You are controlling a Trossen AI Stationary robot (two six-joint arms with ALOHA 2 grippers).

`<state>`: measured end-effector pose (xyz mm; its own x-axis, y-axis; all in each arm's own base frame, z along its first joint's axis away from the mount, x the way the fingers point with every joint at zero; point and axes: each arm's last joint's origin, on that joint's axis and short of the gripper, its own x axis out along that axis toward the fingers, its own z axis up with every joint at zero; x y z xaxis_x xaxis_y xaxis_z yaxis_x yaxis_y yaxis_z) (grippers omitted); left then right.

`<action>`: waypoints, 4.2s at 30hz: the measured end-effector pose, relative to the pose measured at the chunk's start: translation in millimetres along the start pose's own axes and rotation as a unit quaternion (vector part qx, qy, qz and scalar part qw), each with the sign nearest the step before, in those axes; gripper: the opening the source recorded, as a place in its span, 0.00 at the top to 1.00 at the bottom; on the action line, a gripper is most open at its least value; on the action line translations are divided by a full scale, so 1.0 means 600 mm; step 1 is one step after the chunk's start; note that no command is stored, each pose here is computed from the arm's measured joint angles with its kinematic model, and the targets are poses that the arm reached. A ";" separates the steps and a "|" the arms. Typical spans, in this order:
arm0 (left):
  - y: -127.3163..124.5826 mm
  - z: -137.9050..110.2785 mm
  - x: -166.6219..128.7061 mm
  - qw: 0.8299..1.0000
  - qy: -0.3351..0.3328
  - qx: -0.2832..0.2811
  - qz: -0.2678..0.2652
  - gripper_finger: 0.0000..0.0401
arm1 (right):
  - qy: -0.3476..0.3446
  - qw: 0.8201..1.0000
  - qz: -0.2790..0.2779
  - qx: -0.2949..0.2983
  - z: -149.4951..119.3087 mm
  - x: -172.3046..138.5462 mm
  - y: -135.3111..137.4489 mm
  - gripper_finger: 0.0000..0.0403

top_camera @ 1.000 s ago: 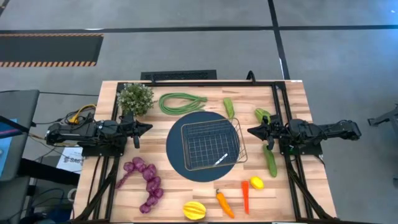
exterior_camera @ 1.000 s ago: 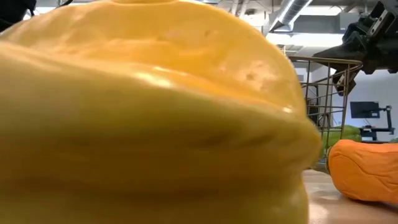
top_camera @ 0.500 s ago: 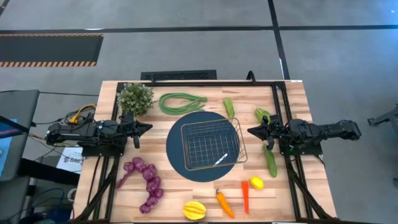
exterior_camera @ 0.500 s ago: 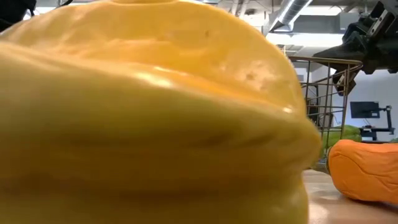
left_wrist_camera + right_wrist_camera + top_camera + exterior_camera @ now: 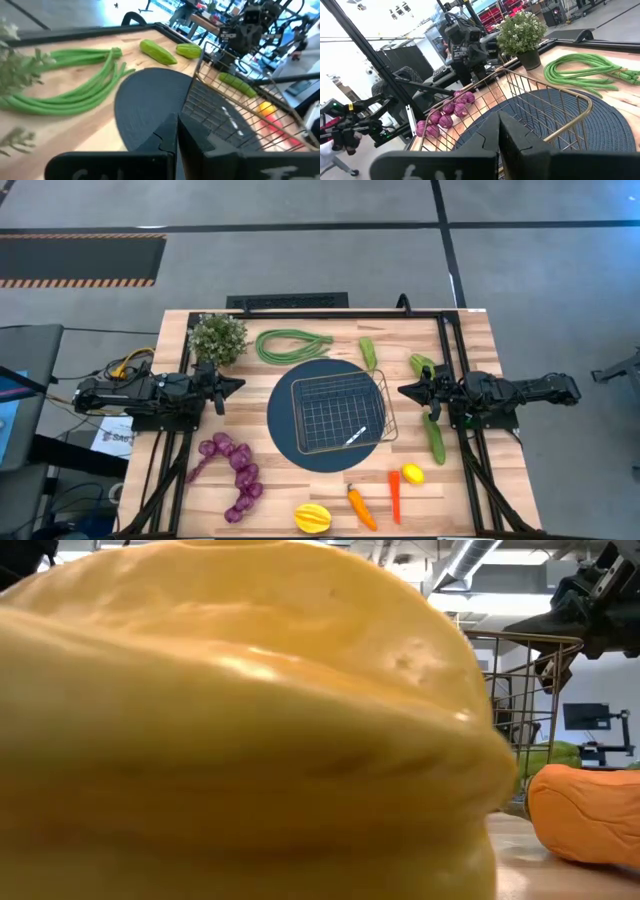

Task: Build produce basket
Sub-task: Put the green chayote into the gold wire basket

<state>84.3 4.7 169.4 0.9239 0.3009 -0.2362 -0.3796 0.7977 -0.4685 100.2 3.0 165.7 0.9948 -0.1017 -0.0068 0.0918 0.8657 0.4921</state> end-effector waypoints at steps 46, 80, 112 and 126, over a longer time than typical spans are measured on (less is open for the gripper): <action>0.001 0.002 0.000 0.995 -0.013 -0.097 0.010 1.00 | 0.104 0.947 -0.298 0.066 0.223 -0.066 0.091 0.70; -0.001 0.001 0.000 0.996 -0.001 -0.085 -0.004 1.00 | 0.459 0.739 -0.458 0.182 0.237 0.078 -0.142 0.43; -0.001 -0.001 0.000 0.994 0.007 -0.109 -0.007 1.00 | 0.557 0.675 -0.461 0.148 0.179 0.088 -0.183 0.37; -0.001 0.000 0.000 0.993 0.006 -0.114 -0.007 1.00 | 0.531 0.692 -0.473 0.122 0.163 0.092 -0.199 0.38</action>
<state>84.4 4.2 169.4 0.9293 0.2825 -0.2379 -0.3684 0.6626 -0.6521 139.8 -154.1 191.8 -0.0228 -0.0368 -0.9991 0.8431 0.5363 -0.0390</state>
